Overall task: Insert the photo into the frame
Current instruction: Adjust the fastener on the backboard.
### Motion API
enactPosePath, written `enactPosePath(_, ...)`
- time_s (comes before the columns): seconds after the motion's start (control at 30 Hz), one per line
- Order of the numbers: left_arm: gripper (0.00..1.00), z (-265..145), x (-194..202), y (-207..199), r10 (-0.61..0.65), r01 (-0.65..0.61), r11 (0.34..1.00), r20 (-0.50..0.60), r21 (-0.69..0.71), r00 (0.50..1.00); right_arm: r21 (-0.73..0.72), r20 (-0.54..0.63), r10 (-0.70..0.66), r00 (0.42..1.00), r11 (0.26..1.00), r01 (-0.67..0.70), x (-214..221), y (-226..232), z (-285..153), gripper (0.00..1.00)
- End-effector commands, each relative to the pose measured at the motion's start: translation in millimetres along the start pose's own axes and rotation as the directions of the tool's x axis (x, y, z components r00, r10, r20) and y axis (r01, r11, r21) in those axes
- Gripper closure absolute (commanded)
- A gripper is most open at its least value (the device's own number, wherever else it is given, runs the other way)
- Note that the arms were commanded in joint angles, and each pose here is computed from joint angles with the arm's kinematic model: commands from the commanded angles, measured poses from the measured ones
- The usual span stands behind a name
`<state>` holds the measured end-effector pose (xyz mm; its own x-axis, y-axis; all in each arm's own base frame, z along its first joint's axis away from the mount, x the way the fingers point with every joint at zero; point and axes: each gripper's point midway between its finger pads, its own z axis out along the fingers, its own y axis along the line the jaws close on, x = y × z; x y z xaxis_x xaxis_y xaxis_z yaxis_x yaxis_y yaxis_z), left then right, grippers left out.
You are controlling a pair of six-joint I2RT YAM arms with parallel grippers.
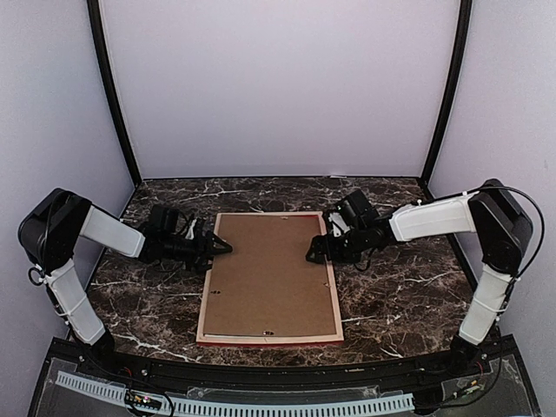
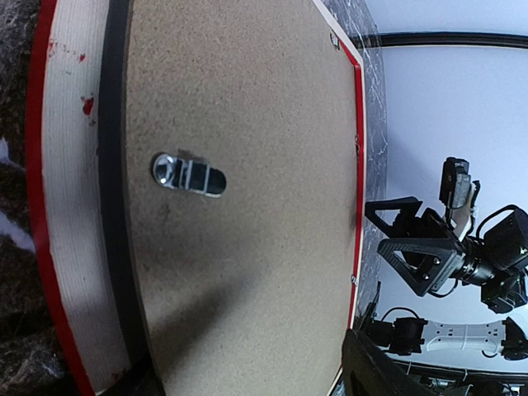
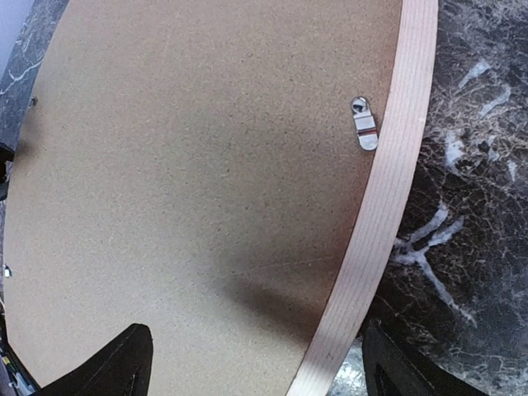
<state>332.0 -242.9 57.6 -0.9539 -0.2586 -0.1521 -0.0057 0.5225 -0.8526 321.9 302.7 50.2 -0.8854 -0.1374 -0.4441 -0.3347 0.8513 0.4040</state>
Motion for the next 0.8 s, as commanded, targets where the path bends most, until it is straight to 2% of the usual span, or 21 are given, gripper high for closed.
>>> enactPosePath(0.0, 0.32, 2.1, -0.6, -13.0, 0.038, -0.038, 0.999, -0.004, 0.037, 0.999, -0.016, 0.056, -0.065, 0.996, 0.998, 0.066, -10.5, 15.0, -24.0, 0.1)
enactPosePath(0.27, 0.32, 2.2, -2.0, -11.1, 0.028, -0.028, 0.999, 0.008, 0.033, 1.0, -0.023, -0.019, -0.137, 0.99, 0.99, 0.137, 25.6, 35.5, -34.6, 0.11)
enactPosePath(0.77, 0.32, 3.0, -3.8, -10.4, 0.025, -0.025, 0.999, 0.014, 0.029, 1.0, -0.001, -0.088, -0.134, 0.987, 0.991, 0.135, 68.2, 33.9, -27.5, 0.13)
